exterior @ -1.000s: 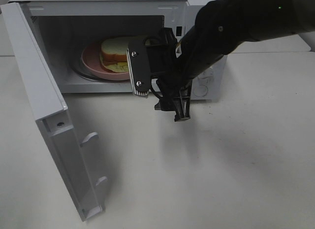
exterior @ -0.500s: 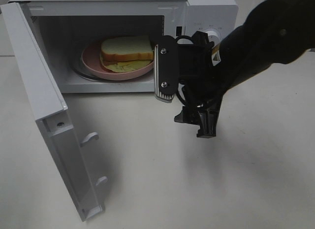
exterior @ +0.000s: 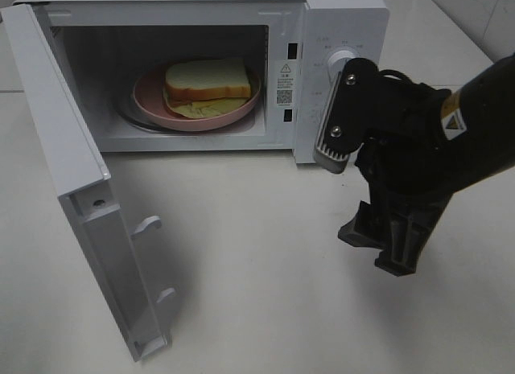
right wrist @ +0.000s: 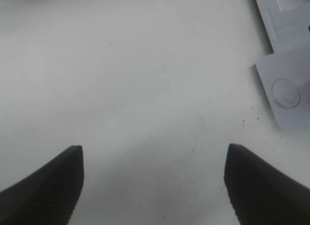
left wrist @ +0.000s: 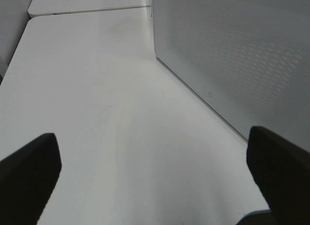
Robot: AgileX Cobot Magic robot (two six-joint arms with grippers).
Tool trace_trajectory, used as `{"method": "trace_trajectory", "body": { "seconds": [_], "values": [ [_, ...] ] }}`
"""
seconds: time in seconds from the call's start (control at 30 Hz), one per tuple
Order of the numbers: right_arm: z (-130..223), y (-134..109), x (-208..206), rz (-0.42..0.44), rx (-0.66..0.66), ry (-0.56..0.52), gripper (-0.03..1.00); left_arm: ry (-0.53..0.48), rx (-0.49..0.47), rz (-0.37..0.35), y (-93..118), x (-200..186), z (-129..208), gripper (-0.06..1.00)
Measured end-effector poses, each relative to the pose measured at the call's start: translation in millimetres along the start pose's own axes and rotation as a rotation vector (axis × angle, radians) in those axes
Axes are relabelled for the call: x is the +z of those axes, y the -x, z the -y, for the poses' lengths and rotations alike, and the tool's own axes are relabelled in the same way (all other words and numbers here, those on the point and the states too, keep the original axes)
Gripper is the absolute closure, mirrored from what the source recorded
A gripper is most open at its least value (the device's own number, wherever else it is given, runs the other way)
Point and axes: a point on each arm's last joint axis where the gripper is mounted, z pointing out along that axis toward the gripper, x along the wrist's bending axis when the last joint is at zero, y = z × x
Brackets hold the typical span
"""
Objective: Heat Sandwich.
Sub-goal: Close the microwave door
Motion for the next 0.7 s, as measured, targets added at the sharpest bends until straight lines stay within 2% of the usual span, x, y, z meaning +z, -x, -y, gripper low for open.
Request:
{"method": "trace_trajectory", "body": {
  "seconds": [0.03, 0.2, 0.33, 0.47, 0.7],
  "values": [
    [4, -2, -8, -0.006, 0.061, -0.014, 0.20, 0.000, 0.000, 0.000, 0, 0, 0, -0.04],
    [10, -5, -19, -0.017, 0.159, -0.046, 0.20, 0.000, 0.000, 0.000, 0, 0, 0, -0.04],
    [23, -12, -37, -0.045, 0.353, -0.144, 0.20, 0.000, 0.000, 0.000, 0, 0, 0, -0.04],
    [32, -17, -48, -0.055, 0.457, -0.205, 0.20, 0.000, 0.000, 0.000, 0, 0, 0, -0.04],
    [41, -22, -63, -0.055, 0.552, -0.252, 0.20, 0.000, 0.000, 0.000, 0, 0, 0, -0.04]
  ]
}}
